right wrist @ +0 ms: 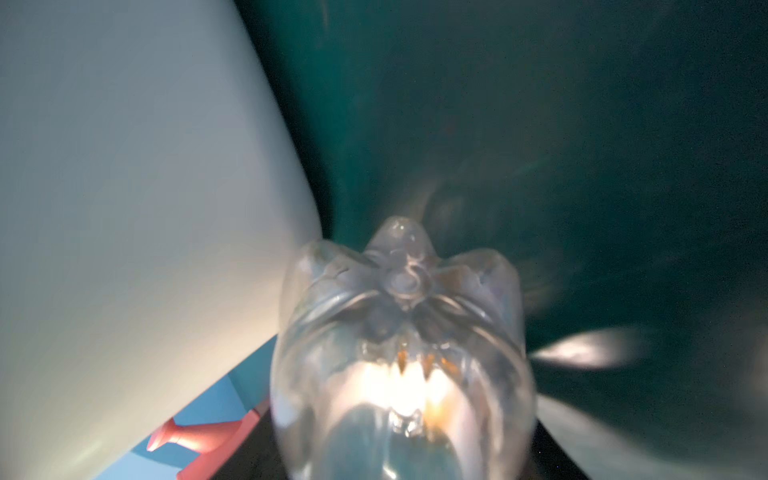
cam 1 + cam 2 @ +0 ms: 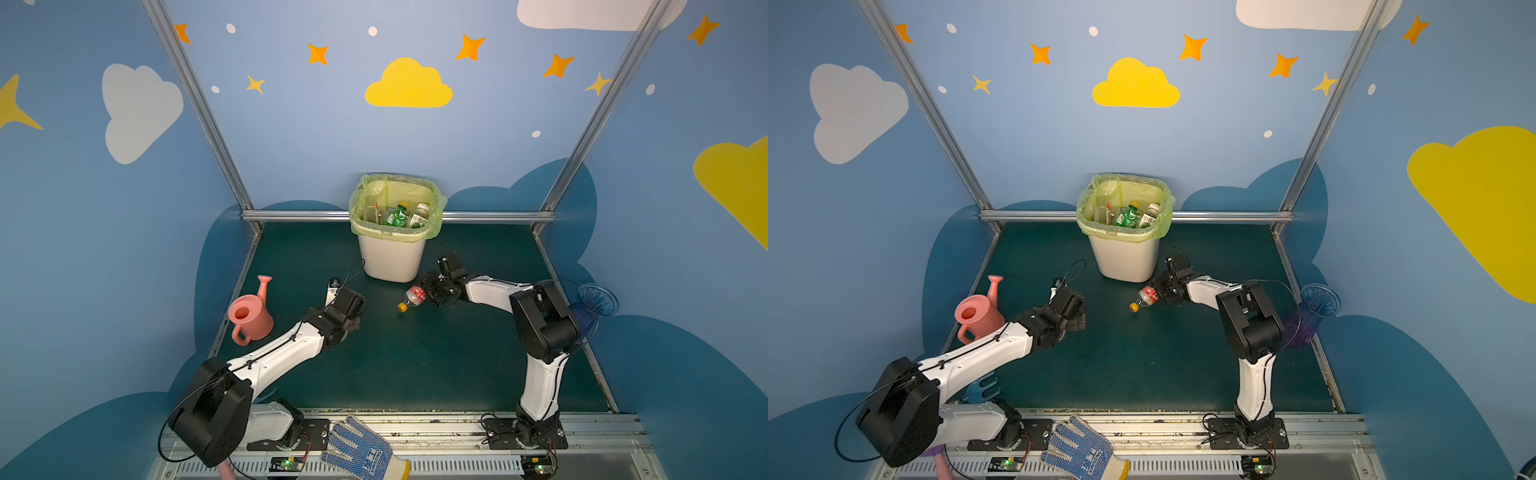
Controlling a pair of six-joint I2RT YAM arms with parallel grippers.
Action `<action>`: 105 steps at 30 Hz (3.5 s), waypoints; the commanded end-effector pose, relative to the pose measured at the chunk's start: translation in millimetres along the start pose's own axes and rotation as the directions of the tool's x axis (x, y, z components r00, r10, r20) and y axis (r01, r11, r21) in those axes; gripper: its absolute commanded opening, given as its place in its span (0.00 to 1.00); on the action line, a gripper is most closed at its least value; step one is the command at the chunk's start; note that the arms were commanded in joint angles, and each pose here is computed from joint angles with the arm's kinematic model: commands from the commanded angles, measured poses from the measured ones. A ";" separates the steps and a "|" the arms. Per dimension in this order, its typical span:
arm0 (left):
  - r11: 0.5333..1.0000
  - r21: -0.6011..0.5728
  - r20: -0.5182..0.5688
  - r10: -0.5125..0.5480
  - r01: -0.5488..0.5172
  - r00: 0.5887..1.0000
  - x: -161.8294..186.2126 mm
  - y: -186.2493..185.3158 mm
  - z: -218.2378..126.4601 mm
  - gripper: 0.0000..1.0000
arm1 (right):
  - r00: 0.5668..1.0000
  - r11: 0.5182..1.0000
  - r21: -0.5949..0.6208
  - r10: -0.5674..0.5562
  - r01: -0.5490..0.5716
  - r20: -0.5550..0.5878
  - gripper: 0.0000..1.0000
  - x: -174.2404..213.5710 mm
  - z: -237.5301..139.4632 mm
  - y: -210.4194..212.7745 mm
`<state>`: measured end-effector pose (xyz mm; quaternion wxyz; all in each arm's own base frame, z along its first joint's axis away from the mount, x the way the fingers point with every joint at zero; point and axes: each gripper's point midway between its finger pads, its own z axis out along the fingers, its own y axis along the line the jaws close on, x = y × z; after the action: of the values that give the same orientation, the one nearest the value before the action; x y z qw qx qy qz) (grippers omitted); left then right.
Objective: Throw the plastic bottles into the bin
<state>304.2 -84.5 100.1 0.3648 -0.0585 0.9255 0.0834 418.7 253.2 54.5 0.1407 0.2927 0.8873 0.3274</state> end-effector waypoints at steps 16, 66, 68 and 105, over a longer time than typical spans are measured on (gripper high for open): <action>0.964 -0.002 0.029 -0.267 0.267 0.963 -15.7 38.0 -2.8 1.00 | 0.355 0.718 -0.072 -0.251 0.692 0.901 0.53 -93.0 -473.5 197.8; 0.930 -0.099 0.223 -0.325 0.353 0.919 -32.0 88.0 -20.2 1.00 | 0.335 0.533 0.378 -0.813 0.757 0.476 0.98 -94.3 -228.0 6.2; 0.923 -0.120 0.254 -0.328 0.367 0.910 -35.0 98.2 -21.5 1.00 | 0.313 0.517 0.424 -0.829 0.743 0.463 0.98 -96.5 -215.2 -19.7; 0.967 0.032 0.401 -0.243 0.252 0.883 -56.7 109.0 91.3 1.00 | 0.360 0.587 0.435 -0.788 0.683 0.499 0.98 -123.7 -151.8 -129.8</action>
<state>379.0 48.4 69.9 0.5272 -0.1790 0.8275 0.0730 386.7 18.7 72.7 0.5279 -0.0262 0.8482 0.0347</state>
